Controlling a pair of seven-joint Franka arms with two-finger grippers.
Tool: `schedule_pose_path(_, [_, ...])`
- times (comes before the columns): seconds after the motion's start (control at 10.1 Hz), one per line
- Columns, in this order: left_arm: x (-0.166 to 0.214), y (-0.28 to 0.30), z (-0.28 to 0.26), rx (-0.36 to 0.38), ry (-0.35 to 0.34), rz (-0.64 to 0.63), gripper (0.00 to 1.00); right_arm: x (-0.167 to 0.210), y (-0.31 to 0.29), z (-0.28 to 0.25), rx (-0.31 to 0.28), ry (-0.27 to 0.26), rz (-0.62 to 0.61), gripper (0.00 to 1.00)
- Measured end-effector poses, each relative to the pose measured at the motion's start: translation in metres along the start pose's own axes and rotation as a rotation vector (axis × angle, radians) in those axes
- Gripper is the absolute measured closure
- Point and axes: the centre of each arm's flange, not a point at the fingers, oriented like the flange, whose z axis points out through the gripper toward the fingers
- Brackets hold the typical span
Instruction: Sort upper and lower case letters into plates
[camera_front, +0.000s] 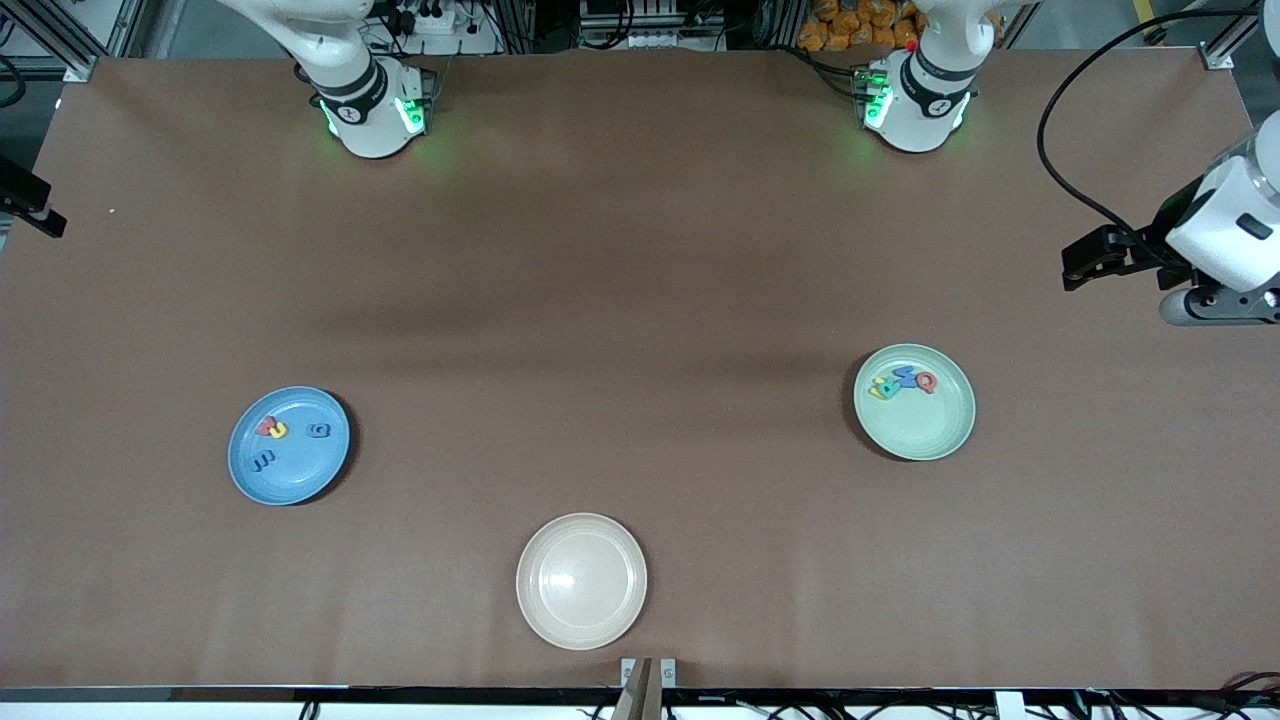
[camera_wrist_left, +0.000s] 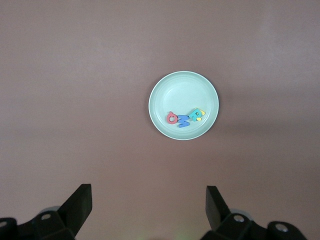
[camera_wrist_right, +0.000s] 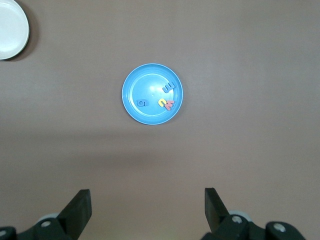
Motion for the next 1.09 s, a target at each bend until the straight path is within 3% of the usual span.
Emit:
schedule_pose_path(0.3, [0.000,-0.030,0.000,0.015,-0.003,0.064,0.00,0.000,0.000,0.000,0.000,0.001,0.000,0.00])
schedule_pose_path(1.09, [-0.003,-0.006,-0.004,0.016,0.004,0.070,0.00,-0.001,0.005,-0.002,-0.002,0.006,0.010,0.00])
